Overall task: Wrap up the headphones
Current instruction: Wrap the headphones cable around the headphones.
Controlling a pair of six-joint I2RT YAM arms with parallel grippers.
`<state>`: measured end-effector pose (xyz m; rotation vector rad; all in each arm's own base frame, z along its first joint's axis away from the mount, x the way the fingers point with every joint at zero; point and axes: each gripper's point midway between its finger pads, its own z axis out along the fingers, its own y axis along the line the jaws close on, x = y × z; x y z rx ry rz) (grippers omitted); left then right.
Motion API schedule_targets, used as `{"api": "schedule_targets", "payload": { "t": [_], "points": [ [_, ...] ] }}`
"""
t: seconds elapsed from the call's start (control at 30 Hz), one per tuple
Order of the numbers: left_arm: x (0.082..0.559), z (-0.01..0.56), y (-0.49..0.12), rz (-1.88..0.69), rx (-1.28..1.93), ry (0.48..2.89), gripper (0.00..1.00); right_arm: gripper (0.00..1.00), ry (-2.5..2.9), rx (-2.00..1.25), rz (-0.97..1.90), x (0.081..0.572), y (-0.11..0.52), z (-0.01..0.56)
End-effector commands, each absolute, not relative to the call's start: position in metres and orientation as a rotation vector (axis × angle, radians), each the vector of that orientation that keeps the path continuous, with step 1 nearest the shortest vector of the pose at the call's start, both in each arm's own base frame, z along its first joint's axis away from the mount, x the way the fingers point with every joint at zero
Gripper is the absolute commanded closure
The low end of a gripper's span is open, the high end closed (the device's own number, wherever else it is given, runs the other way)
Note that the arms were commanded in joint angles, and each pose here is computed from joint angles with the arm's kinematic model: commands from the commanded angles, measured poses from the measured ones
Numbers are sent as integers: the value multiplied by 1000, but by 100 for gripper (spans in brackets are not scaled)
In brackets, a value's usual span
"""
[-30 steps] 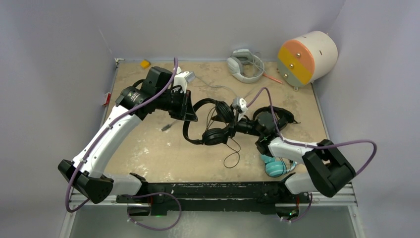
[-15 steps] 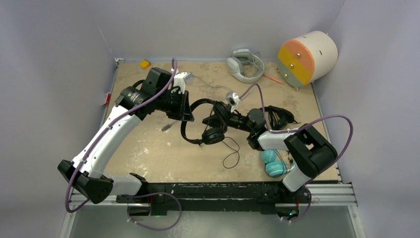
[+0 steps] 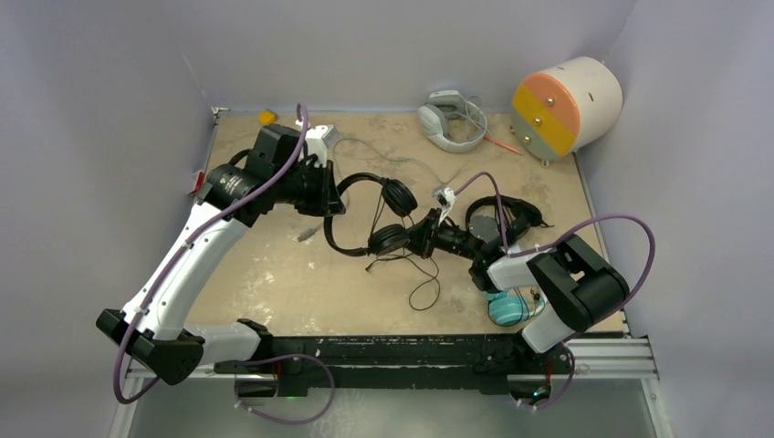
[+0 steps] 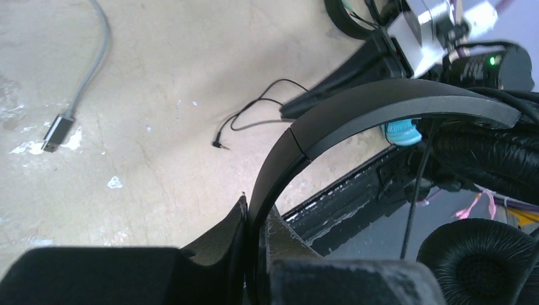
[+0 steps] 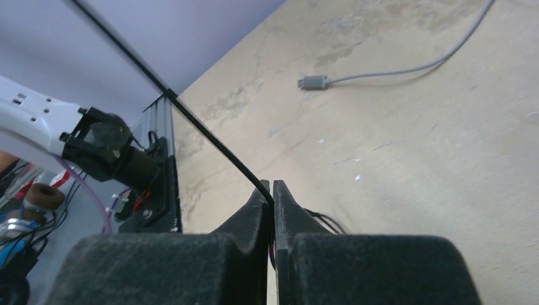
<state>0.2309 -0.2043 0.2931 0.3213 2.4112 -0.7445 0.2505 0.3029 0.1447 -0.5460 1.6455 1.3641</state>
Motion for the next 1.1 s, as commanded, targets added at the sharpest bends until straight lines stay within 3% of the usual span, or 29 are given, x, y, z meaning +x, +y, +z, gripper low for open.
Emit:
{"api": "schedule_targets", "payload": {
  "t": [0.0,0.13,0.5,0.83,1.07],
  "points": [
    [255,332,-207,-801,199,2262,100,97,1600,-622,1458,216,313,153],
    [264,327,-217,-865,139,2244,100,90,1536,-697,1556,180,325,161],
    [291,307,-204,-781,-78,2198,100,89,1347,-806,1698,127,356,206],
    [332,305,-140,-408,-360,2040,100,87,1261,-960,1669,82,364,239],
    [340,289,-109,-161,-195,1955,100,88,1316,-898,1656,94,372,280]
  ]
}}
